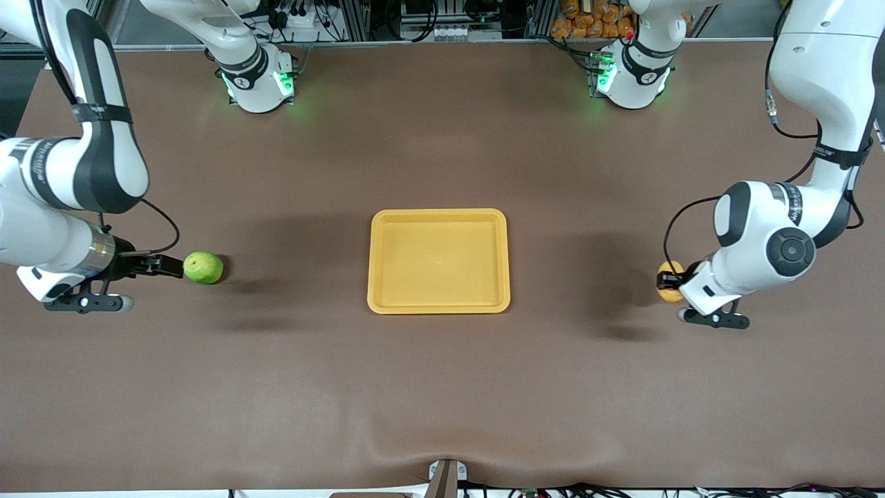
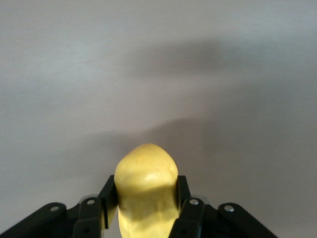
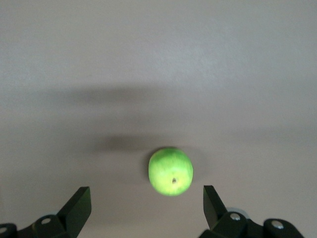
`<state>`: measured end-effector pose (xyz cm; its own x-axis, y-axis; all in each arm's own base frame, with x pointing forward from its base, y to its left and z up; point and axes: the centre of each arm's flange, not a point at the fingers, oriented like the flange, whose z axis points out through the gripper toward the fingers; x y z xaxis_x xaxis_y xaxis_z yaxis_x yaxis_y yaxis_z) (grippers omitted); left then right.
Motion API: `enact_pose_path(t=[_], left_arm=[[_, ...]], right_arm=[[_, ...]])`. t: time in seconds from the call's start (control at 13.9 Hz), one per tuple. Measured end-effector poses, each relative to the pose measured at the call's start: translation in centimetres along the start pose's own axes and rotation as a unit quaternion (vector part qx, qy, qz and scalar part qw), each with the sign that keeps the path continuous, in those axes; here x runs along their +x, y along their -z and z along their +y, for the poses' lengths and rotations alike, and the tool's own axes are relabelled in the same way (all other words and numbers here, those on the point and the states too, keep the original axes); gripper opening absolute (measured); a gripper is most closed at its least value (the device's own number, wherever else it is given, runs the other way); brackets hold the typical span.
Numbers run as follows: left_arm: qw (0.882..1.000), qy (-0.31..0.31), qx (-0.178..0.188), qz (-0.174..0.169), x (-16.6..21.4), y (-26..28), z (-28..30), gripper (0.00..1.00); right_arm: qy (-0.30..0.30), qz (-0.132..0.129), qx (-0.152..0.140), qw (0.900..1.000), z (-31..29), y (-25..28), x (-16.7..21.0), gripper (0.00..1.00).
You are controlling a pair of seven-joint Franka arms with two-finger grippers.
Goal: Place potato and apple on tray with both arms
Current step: 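Carry the potato toward the tray while the right gripper grasps the apple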
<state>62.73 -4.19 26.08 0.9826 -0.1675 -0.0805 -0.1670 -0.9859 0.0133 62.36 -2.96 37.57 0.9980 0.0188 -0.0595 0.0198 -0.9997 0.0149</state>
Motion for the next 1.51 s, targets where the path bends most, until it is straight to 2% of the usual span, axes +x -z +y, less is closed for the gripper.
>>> enact_pose_path(t=[0.22, 0.5, 1.0, 1.51], left_arm=[[1.0, -0.009, -0.009, -0.009, 0.0, 1.2, 4.4, 0.51], [0.999, 0.025, -0.022, -0.008, -0.1, 2.3, 10.7, 0.51], [0.994, 0.101, -0.025, 0.015, -0.8, 4.7, 24.6, 0.51], [0.995, 0.093, -0.021, 0.025, -1.1, 3.4, 33.2, 0.51]], right_arm=[[0.036, 0.025, -0.004, 0.999, 0.3, -4.1, -0.9, 1.0], [0.06, 0.034, -0.007, 0.998, 0.5, -8.1, -2.3, 1.0], [0.059, -0.015, -0.005, 0.998, 2.1, -14.7, -3.6, 1.0], [0.059, -0.044, -0.002, 0.997, 2.2, -17.8, -4.5, 1.0]])
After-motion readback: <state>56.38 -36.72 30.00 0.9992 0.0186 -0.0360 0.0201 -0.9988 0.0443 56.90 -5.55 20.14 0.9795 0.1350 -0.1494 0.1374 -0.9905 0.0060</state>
